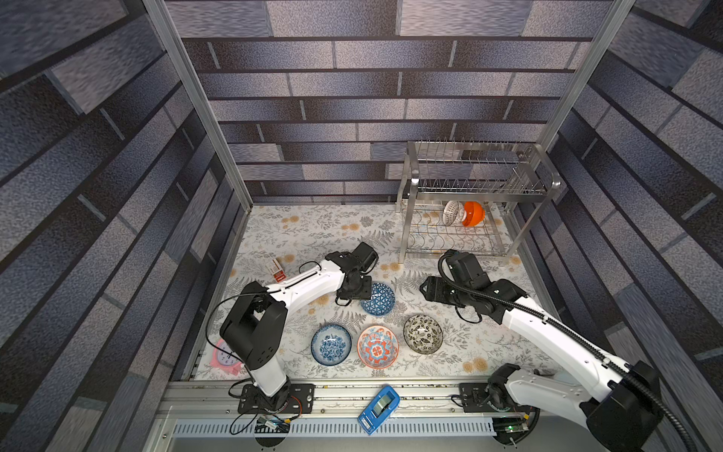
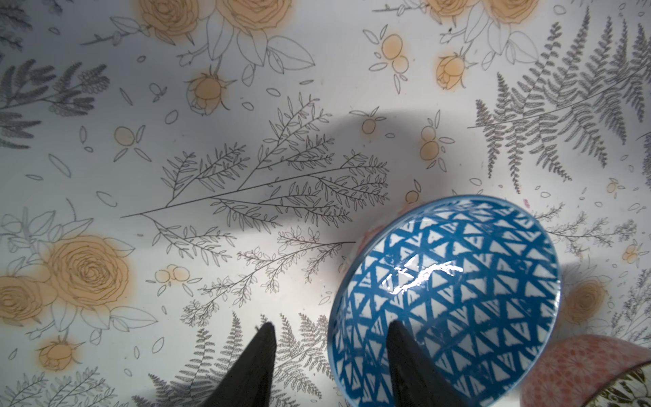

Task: Load bowls into a dish rack
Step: Pick up the bowl from the center of the table, then place the bowl in the dish rack.

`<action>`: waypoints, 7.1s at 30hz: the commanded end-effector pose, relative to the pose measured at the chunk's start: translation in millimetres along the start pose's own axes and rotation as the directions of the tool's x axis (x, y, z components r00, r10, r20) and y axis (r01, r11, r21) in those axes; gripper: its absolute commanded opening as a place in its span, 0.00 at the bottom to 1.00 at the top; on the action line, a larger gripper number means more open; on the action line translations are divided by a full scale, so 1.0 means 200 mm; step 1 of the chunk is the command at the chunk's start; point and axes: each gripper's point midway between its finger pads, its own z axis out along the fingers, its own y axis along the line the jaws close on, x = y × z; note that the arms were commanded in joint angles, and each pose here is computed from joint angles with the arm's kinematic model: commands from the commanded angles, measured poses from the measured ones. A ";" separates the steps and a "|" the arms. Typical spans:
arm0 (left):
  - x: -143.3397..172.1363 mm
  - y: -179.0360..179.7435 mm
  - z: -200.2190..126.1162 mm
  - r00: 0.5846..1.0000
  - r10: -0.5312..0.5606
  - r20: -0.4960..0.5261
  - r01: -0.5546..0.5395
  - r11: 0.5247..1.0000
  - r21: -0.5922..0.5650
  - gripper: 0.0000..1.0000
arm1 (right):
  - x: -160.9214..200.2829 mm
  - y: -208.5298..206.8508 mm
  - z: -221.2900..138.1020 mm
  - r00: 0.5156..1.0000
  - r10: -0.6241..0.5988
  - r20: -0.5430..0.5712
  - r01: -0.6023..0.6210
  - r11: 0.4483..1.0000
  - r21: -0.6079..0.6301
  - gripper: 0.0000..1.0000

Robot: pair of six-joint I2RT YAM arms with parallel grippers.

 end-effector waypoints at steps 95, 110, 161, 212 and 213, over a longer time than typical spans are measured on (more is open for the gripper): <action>0.05 -0.25 -0.28 0.997 -0.017 0.081 0.001 0.982 0.187 0.00 | 0.05 0.35 0.26 0.969 -0.129 -0.210 0.108 0.988 -0.107 0.23; 0.04 -0.24 -0.30 0.996 -0.012 0.091 -0.005 0.983 0.182 0.00 | 0.07 0.35 0.28 0.961 -0.151 -0.230 0.135 0.987 -0.086 0.18; 0.02 -0.25 -0.36 0.988 -0.003 0.151 -0.034 0.971 0.237 0.70 | 0.02 0.29 0.25 0.977 -0.139 -0.160 0.139 0.990 -0.012 0.00; -0.02 -0.05 -0.43 0.970 -0.131 0.205 0.074 0.961 0.265 0.84 | -0.42 -0.25 -0.14 0.976 -0.180 0.122 0.120 0.915 0.386 0.00; -0.02 -0.05 -0.43 0.970 -0.132 0.205 0.074 0.962 0.265 0.84 | -0.44 -0.26 -0.14 0.976 -0.179 0.127 0.117 0.913 0.391 0.00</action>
